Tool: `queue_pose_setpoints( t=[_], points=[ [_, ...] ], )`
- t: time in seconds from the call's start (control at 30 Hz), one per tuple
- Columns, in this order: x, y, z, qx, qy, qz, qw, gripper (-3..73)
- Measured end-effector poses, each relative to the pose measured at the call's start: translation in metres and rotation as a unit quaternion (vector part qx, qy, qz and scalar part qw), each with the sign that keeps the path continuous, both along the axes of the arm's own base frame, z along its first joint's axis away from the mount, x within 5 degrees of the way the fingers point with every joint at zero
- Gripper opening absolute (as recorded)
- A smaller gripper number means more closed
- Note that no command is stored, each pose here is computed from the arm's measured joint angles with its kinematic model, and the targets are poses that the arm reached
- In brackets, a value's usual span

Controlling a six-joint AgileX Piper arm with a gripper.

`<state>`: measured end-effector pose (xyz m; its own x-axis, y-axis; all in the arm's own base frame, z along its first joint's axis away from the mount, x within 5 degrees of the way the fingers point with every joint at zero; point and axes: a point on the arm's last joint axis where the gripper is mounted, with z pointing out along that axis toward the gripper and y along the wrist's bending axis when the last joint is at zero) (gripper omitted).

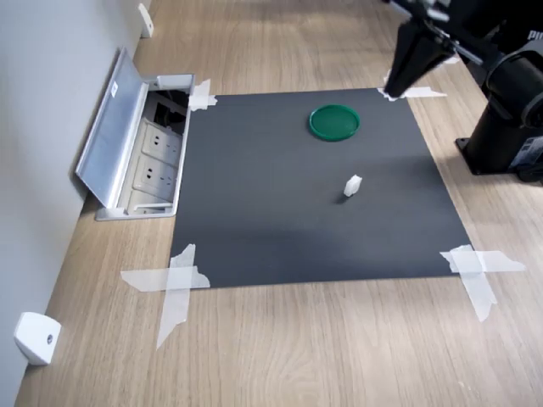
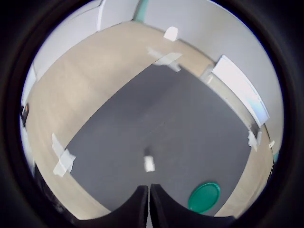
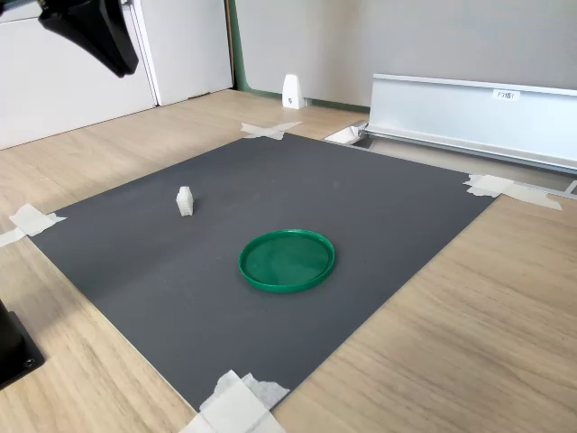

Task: Grasp a white terminal and put it on the green lid.

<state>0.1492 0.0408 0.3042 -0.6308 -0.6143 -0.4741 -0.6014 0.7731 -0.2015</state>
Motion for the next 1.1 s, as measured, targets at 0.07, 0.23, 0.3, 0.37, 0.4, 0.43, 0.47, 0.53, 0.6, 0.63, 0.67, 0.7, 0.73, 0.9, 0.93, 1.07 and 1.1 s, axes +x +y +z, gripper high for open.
queue_pose_setpoints(
  t=[0.07,0.23,0.3,0.37,0.4,0.43,0.47,0.53,0.6,0.63,0.67,0.7,0.73,0.9,0.93,1.07,1.1],
  points=[
    [0.004,0.005,-0.005,-0.011,0.022,0.02,0.999,1.9],
    [0.014,0.009,-0.016,-0.037,0.05,0.058,0.996,21.0],
    [0.019,0.01,-0.019,-0.04,0.06,0.059,0.996,32.0],
    [0.027,0.012,-0.018,-0.04,0.064,0.058,0.995,44.7],
    [0.032,0.014,-0.016,-0.038,0.064,0.055,0.996,50.6],
    [0.036,0.015,-0.014,-0.038,0.063,0.055,0.996,54.9],
    [0.042,0.016,-0.01,-0.035,0.059,0.053,0.996,59.6],
    [0.051,0.019,0.001,-0.032,0.048,0.05,0.997,66.8],
    [0.057,0.021,0.011,-0.03,0.041,0.05,0.997,70.2],
    [0.059,0.022,0.015,-0.029,0.038,0.049,0.998,71.1],
    [0.06,0.022,0.017,-0.028,0.035,0.049,0.998,71.6],
    [0.061,0.022,0.018,-0.027,0.035,0.049,0.998,72.0],
    [0.061,0.022,0.018,-0.025,0.036,0.047,0.998,72.2],
    [0.064,0.023,0.013,-0.026,0.058,0.04,0.997,71.6],
    [0.066,0.024,0.01,-0.027,0.064,0.04,0.997,71.2],
    [0.074,0.026,-0.001,-0.034,0.09,0.04,0.995,70.1],
    [0.075,0.026,-0.004,-0.036,0.094,0.04,0.994,69.8]
  ],
)
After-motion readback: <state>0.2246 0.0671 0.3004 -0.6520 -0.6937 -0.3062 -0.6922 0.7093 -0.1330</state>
